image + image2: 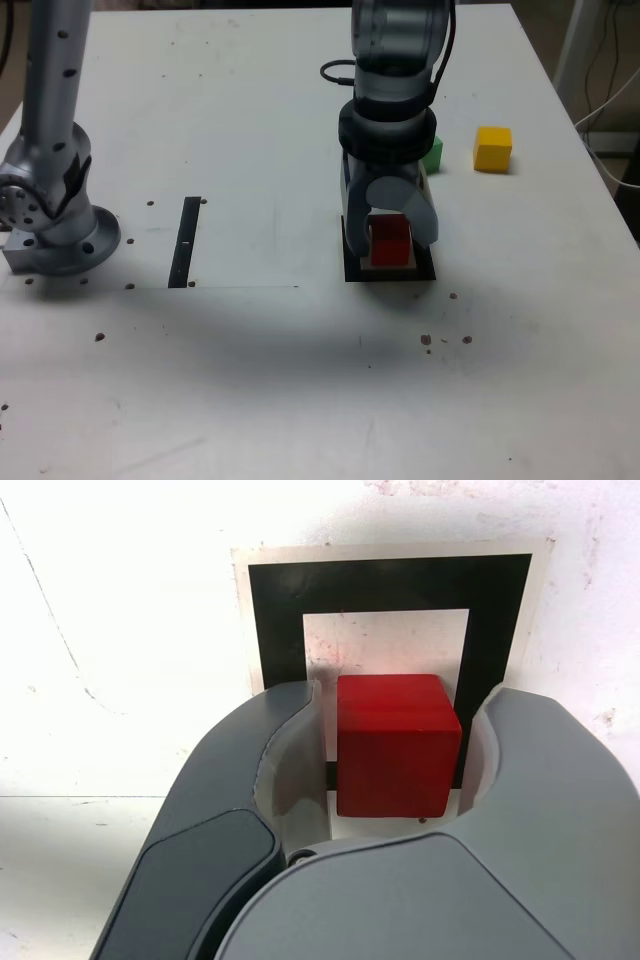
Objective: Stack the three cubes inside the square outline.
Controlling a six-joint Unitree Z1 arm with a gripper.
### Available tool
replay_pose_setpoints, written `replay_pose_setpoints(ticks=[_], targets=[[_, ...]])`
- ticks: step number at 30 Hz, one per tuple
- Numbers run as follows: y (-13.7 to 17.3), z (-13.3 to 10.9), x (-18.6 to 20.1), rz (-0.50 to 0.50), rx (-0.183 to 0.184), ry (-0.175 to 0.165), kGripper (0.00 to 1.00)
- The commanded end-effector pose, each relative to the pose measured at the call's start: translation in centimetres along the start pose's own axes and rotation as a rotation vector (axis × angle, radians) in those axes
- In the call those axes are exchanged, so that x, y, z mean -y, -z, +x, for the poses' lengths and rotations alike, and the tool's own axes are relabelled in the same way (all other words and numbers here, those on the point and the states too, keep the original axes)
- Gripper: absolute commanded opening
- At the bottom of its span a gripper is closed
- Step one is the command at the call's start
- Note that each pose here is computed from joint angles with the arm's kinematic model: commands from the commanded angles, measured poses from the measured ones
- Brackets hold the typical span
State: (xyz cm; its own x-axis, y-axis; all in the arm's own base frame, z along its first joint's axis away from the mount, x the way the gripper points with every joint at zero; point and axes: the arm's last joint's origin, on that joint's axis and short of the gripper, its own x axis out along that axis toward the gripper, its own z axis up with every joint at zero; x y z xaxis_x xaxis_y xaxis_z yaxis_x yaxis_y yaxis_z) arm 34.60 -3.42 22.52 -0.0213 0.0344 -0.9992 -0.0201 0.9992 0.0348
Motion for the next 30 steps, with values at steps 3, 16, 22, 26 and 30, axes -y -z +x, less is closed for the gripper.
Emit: replay_pose_setpoints(ticks=[3,16,22,26,30], targets=[[0.2,-0.1,0.0,-0.001,0.003,0.001,0.99],[1.2,-1.7,-1.4,-0.004,-0.003,-0.053,0.99],[0.7,-2.5,-3.1,0.023,-0.021,-0.081,0.99],[-0.8,-3.4,-4.4,0.065,-0.029,-0.092,0.99],[-2.4,-3.9,-5.4,0.101,-0.036,-0.093,0.99]])
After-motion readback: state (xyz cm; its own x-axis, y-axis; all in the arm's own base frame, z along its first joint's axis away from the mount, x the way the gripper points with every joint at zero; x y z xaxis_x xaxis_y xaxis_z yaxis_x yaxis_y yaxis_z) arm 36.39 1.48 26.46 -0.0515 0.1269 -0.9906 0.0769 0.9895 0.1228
